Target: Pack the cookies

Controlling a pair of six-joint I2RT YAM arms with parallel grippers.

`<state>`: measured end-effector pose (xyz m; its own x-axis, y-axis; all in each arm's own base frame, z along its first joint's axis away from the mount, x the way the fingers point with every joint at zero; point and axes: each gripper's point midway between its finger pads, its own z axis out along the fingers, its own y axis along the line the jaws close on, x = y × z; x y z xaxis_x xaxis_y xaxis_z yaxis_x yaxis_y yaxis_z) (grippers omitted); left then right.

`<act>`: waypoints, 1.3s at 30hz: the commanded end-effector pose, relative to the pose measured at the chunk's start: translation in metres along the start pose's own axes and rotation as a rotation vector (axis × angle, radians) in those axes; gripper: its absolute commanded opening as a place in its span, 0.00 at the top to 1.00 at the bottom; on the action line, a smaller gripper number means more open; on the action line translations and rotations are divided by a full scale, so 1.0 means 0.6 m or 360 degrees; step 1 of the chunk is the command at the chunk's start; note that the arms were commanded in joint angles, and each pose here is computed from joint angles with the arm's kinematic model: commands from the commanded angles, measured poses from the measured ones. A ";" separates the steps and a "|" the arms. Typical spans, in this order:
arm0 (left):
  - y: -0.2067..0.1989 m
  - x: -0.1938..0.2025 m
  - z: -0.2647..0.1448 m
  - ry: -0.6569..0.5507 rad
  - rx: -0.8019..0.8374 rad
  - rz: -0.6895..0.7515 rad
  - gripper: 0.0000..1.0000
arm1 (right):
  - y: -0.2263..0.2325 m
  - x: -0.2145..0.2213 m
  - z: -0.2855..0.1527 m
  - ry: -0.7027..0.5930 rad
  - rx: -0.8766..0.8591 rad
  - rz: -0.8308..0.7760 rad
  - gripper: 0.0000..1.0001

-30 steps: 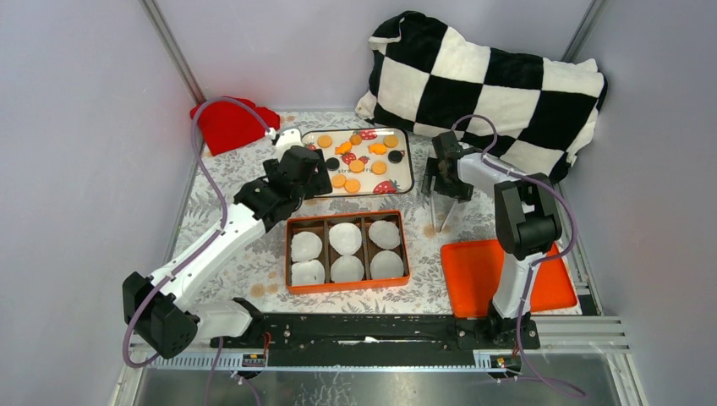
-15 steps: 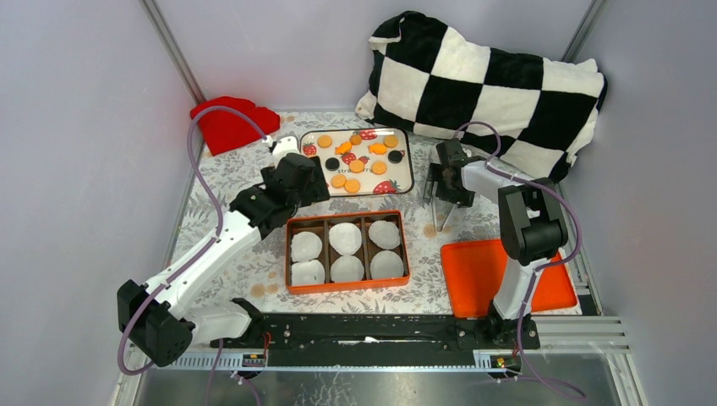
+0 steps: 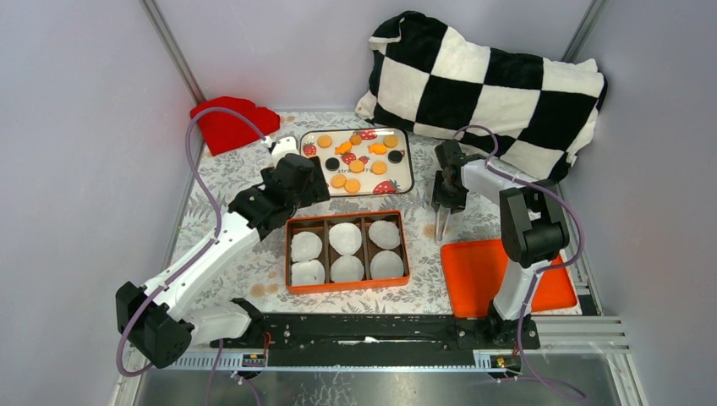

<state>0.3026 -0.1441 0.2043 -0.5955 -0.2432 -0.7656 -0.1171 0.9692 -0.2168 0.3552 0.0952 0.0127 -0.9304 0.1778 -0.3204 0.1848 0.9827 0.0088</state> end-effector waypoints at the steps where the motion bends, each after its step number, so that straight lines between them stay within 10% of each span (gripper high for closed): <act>1: -0.018 -0.009 0.000 -0.0030 0.0073 -0.0050 0.09 | 0.021 -0.023 -0.107 -0.0103 -0.0079 -0.0092 0.51; 13: -0.039 -0.027 -0.015 -0.0058 0.0178 -0.0063 0.09 | 0.039 -0.054 -0.254 -0.0288 -0.0069 -0.0235 0.37; 25: -0.014 -0.032 -0.029 -0.0126 0.0120 -0.0094 0.08 | 0.117 -0.041 -0.325 -0.0456 -0.0260 -0.0399 0.54; 39: 0.022 -0.037 -0.026 -0.0176 -0.0059 -0.0088 0.08 | 0.228 -0.012 -0.239 -0.0312 -0.0382 -0.0622 0.45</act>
<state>0.3028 -0.1340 0.2306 -0.5110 -0.2934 -0.8080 -0.1402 0.9558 -0.2584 0.3263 0.2153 0.1642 -0.8466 -0.1672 -0.5053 -0.2213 0.9740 0.0485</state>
